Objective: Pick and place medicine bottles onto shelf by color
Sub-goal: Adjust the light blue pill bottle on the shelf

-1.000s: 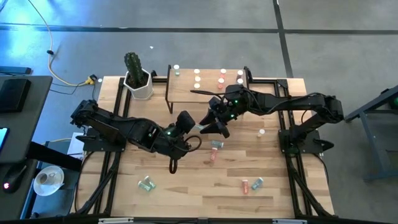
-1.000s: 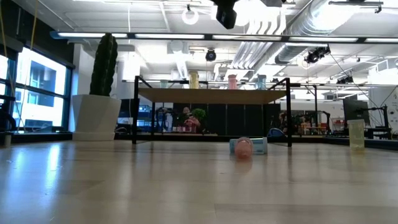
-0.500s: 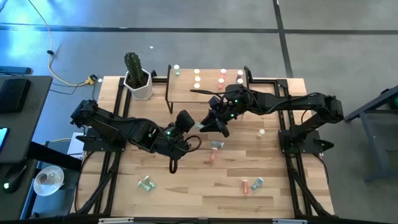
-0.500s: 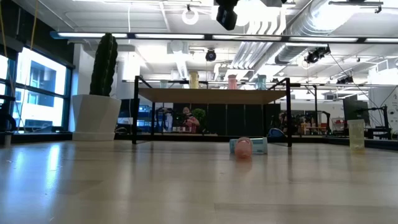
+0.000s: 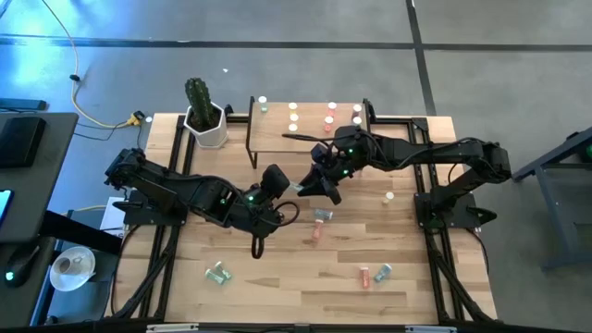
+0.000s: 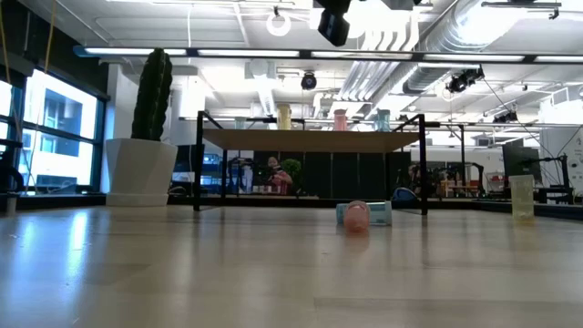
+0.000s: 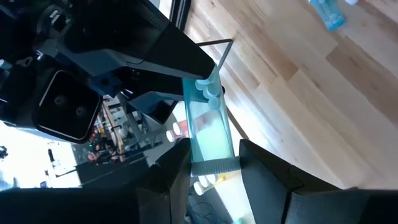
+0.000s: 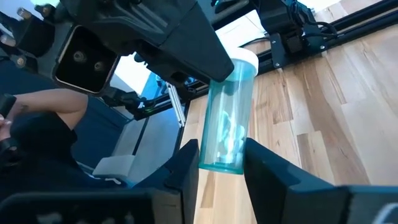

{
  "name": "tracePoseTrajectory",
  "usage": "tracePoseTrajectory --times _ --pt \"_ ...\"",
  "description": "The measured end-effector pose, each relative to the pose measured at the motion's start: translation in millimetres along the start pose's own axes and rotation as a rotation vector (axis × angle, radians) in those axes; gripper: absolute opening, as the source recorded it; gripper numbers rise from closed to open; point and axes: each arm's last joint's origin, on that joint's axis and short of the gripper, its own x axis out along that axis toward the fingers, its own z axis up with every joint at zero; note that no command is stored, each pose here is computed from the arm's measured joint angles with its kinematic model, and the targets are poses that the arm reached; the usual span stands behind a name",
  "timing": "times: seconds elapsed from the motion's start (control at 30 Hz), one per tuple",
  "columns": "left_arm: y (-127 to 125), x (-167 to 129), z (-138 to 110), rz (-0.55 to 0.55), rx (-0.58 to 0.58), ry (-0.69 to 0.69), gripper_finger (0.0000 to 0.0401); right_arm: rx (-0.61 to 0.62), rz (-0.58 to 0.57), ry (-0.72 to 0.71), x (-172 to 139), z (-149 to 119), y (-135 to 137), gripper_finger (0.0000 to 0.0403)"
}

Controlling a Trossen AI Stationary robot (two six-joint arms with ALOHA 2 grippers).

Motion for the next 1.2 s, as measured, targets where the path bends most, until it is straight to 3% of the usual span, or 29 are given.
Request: tracePoseTrajectory --times 0.37,0.6,0.87,1.07,1.2 --pt "0.0 0.2 0.4 -0.005 -0.063 -0.008 0.0144 -0.022 -0.027 -0.011 0.0 0.3 -0.8 0.0099" --pt "-0.1 0.3 0.2 -0.006 -0.257 -0.005 0.0191 -0.053 -0.052 -0.015 -0.8 0.5 -2.8 0.0098" --pt "0.1 -3.6 -3.0 -0.075 -0.444 -0.055 0.0195 -0.099 -0.153 0.059 -11.8 -3.2 -22.5 0.0098" --pt "7.9 0.1 -17.4 -0.116 -0.623 -0.050 0.0197 -0.265 -0.247 0.152 -20.2 -8.8 -36.5 0.0098" --pt "15.8 8.4 -31.8 -0.166 -0.745 -0.043 0.0197 -0.403 -0.246 0.190 -22.2 -10.1 -39.0 0.0098"
